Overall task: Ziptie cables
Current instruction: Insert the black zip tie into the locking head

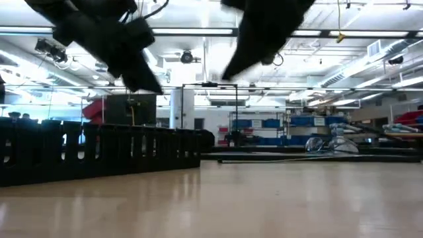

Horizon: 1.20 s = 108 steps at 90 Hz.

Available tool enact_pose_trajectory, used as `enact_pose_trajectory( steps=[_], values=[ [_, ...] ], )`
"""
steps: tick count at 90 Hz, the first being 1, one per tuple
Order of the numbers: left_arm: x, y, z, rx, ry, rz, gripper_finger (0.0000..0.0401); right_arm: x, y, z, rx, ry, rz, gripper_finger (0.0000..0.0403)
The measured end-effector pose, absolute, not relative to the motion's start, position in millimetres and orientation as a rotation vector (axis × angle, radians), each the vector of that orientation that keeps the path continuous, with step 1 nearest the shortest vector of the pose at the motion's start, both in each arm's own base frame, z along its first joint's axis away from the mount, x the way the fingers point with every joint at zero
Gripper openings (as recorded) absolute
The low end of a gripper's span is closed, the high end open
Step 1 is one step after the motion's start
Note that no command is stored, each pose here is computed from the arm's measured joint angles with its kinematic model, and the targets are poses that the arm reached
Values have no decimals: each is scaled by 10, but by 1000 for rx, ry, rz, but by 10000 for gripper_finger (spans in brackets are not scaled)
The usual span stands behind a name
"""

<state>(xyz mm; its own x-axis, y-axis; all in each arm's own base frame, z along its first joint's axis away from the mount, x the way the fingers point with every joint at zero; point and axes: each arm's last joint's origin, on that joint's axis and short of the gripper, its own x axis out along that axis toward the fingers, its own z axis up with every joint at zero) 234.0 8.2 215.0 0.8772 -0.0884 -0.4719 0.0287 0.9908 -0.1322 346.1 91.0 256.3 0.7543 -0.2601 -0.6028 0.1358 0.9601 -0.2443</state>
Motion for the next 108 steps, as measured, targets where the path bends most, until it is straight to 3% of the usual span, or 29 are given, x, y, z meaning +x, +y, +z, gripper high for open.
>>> enact_pose_trajectory(
  steps=[12, 25, 48, 108],
  values=[
    [2416, -13, 2338, -69, 289, -176, 131, 3287, 978, 2758, -192, 476, -325, 0],
    [2455, -77, 2479, 16, 126, -212, 131, 3182, 996, 2790, -96, 213, -294, 0],
    [2463, -94, 2545, 41, 52, -212, 131, 3090, 916, 2752, -2, -145, -170, 0],
    [2729, -90, 2475, -83, -151, -189, 131, 3149, 685, 2782, -16, -198, -148, 0]
  ],
)
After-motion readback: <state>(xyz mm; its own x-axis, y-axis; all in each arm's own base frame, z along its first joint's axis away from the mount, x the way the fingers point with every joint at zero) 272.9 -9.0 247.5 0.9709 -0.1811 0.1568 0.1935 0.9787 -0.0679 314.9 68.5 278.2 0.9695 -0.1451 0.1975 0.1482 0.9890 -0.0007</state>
